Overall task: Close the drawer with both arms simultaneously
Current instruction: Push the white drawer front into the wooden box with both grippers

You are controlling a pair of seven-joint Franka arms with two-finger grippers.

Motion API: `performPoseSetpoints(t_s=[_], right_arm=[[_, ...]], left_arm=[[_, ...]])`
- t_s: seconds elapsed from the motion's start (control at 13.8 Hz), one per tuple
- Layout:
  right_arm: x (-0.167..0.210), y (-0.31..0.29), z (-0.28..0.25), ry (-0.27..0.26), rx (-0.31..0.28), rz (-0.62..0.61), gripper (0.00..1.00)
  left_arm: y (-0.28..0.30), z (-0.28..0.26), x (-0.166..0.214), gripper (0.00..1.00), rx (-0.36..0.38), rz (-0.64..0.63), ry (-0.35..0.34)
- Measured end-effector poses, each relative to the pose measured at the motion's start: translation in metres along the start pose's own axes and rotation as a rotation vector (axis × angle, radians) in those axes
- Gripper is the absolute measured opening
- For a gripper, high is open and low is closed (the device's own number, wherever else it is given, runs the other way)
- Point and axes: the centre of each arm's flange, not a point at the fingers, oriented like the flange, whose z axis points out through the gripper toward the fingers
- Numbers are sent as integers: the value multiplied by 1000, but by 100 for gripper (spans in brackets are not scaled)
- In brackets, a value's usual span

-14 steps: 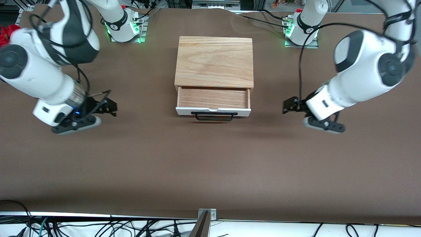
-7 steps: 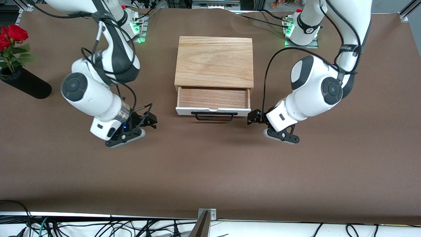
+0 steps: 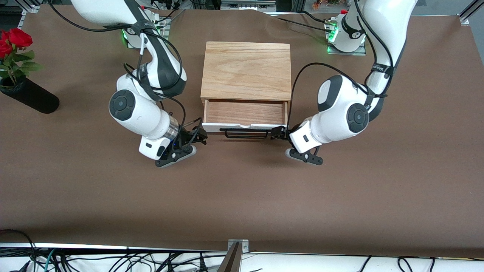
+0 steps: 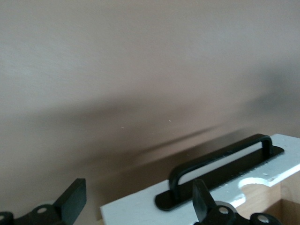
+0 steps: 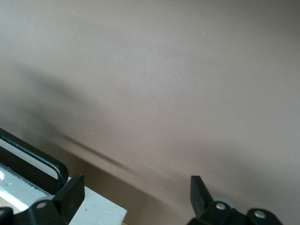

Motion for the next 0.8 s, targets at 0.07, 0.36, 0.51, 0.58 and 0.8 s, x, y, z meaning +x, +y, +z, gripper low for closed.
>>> performPoseSetpoints(t_s=[0.07,0.36,0.51,0.58,0.8], right_arm=[[-1,-6,6,-2,1,-8,100],[-5,-35,37,-19,3,-33,100],[-10,-49,52,-38,4,-32,100],[-11,-54,57,-44,4,-28,100],[-14,-62,62,-51,18,-23,100]], left_arm=[[1,5,-1,100,-12,-9,-9],[-3,17,-1,100,-69,-59,-30],[-3,20,-2,100,-69,-61,-35],[-2,23,-4,100,-70,-63,-42],[7,37,-13,100,-73,-63,-74]])
